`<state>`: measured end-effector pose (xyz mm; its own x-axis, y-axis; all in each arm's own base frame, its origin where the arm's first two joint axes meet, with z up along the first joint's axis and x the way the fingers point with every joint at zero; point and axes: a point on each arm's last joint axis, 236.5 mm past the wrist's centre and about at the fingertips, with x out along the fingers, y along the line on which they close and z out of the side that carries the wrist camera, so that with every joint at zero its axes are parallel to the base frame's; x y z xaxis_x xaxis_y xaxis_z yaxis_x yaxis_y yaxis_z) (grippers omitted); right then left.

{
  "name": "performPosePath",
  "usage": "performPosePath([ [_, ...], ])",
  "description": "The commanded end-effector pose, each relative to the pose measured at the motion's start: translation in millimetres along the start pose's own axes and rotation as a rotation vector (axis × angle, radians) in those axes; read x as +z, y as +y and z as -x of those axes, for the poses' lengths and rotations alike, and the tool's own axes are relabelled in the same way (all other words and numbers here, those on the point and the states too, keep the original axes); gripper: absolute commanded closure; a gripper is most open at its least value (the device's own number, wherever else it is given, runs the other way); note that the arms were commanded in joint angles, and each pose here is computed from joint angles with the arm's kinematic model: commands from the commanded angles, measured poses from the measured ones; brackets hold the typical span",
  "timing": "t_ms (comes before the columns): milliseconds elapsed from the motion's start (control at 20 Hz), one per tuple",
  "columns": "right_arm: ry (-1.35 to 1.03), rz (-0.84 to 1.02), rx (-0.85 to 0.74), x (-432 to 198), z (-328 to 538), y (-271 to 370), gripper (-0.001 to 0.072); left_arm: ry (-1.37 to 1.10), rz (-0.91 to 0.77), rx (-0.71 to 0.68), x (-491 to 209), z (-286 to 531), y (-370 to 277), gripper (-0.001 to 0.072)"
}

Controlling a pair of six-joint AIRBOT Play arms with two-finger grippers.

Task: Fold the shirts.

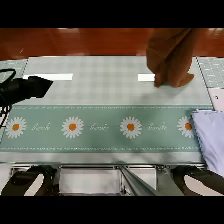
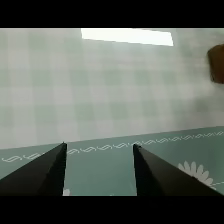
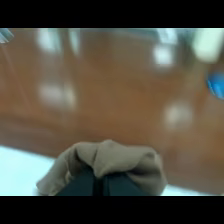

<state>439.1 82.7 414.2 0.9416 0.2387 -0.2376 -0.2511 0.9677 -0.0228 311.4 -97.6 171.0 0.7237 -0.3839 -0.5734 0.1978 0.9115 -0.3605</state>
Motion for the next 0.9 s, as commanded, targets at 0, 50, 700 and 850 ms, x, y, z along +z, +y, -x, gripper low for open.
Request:
performPosePath([
  [0,-0.117,0.052,0.124,43.9,32.5,63.2,0.0687,0.025,-0.010,0.023,-13.2,-6.3,8.2,0.0199],
  [50,-0.109,0.067,0.159,41.1,31.4,83.3,0.0687,0.015,-0.026,0.050,-11.4,-7.0,15.1,0.0199],
  [700,0.382,0.030,0.679,-157.0,-61.8,345.8,0.0687,-0.019,-0.033,0.135,-2.8,-7.5,36.0,0.0199],
  [850,0.520,-0.055,0.734,-219.6,-95.1,380.5,0.0687,-0.011,0.011,0.135,-6.3,-9.6,37.0,0.0199],
])
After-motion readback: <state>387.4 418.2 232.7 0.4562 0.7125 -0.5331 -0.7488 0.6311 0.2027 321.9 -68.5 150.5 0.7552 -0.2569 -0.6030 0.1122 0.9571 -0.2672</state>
